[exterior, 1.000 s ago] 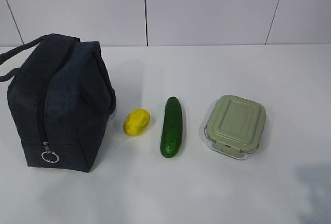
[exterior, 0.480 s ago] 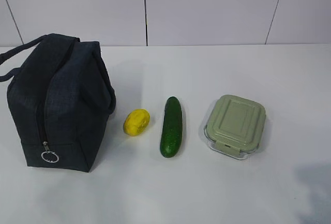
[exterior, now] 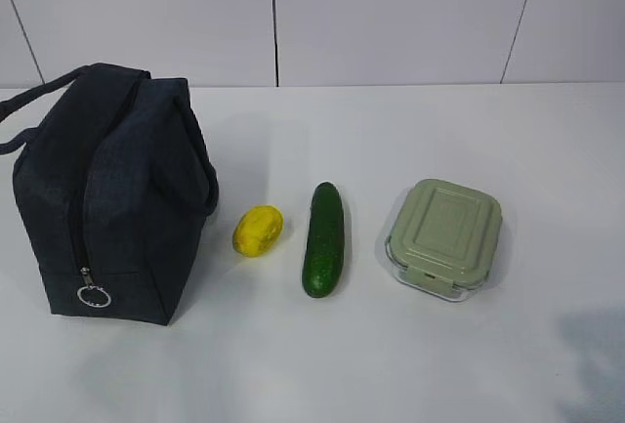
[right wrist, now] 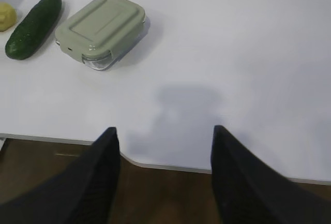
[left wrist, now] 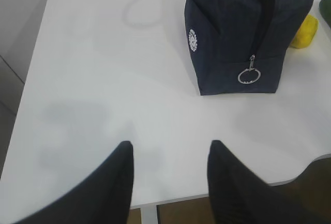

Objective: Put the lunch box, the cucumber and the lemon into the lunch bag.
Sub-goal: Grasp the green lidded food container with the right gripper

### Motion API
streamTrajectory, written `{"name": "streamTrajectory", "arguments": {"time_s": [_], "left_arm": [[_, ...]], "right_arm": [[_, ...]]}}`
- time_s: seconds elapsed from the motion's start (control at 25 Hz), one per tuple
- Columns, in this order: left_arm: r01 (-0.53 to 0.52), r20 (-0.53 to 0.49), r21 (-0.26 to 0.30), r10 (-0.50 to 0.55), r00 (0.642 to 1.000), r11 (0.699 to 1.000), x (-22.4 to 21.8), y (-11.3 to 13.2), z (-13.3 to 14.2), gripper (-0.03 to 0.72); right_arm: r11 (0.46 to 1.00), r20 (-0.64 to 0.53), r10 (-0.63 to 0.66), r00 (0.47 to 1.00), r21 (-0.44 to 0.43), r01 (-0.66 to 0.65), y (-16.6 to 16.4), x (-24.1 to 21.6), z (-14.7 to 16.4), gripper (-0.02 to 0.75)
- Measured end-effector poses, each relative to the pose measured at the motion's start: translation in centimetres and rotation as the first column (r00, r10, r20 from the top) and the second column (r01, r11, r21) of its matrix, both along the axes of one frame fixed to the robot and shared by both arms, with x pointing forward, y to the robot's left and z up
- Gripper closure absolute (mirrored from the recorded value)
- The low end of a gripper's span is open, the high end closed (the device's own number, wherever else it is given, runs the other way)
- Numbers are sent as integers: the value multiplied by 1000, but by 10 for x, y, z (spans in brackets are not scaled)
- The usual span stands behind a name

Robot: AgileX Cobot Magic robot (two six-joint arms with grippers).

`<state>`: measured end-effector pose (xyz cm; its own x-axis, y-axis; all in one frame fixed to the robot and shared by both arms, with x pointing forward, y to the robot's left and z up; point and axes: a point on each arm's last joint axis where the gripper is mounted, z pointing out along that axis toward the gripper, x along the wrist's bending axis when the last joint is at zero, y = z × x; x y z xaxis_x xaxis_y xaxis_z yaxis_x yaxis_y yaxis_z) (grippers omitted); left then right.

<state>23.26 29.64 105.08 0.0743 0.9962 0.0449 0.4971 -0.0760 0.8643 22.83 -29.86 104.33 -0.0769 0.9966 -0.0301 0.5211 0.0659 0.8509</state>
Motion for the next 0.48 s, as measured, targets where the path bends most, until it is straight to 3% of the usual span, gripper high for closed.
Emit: {"name": "streamTrajectory", "arguments": {"time_s": [0.2, 0.36, 0.48], "left_arm": [[6, 0, 0, -6, 1000, 1000, 0, 0, 0, 368], [8, 0, 0, -8, 1000, 1000, 0, 0, 0, 368], [8, 0, 0, -8, 1000, 1000, 0, 0, 0, 368]], "right_arm": [[999, 2, -9, 1000, 41, 9, 1, 0, 0, 316], [986, 22, -42, 999, 162, 38, 4, 4, 6, 316], [970, -26, -27, 999, 241, 32, 10, 20, 12, 316]]}}
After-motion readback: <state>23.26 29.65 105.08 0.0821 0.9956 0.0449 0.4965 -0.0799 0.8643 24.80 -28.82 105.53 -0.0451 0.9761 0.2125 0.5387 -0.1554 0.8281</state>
